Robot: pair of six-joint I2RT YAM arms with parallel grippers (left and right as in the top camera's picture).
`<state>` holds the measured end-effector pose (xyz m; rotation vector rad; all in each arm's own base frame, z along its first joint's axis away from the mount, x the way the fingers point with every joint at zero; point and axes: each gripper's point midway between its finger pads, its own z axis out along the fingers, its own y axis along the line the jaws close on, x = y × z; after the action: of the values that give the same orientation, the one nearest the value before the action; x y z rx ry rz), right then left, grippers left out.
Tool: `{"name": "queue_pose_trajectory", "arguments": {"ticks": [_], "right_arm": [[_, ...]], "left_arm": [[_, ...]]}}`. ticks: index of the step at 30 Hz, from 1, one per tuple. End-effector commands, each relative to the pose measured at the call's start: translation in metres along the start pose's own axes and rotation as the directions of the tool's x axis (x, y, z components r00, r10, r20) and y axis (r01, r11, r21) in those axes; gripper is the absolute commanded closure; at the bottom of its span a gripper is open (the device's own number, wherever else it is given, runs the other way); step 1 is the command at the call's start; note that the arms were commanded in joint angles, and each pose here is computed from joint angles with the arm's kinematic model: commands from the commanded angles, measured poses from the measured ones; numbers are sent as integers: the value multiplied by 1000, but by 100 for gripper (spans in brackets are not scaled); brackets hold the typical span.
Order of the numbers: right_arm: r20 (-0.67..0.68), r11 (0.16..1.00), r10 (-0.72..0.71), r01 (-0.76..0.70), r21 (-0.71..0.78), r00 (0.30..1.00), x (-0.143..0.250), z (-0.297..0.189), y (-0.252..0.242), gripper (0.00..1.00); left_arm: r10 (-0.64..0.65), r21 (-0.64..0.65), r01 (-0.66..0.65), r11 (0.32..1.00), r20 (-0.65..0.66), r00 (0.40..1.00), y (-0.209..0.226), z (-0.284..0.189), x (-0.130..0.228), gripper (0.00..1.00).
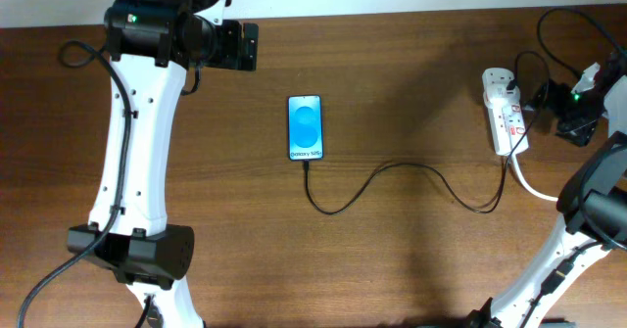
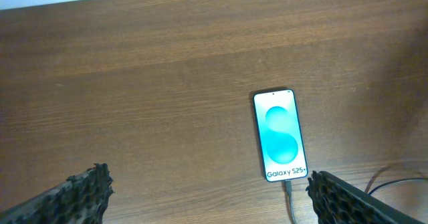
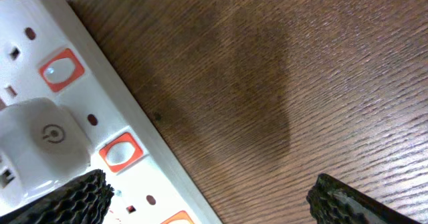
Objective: Plug charger to phone and switch on socket
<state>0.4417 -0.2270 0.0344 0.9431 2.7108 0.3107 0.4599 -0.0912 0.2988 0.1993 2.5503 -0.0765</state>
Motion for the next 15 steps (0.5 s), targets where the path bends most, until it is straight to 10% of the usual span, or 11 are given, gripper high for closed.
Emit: {"name": "queue_pose_trajectory", "arguments": {"ticks": [1,15], "right_arm": [[-33,1000,18,-18,19,999,11,14,-2,1],[-2,997,53,-52,58,999,9,25,3,1]], "left_arm": [[17,-12,-17,1000,7,1000,3,-1,-1,1],[17,-11,-17,1000,6,1000,3,-1,-1,1]]}}
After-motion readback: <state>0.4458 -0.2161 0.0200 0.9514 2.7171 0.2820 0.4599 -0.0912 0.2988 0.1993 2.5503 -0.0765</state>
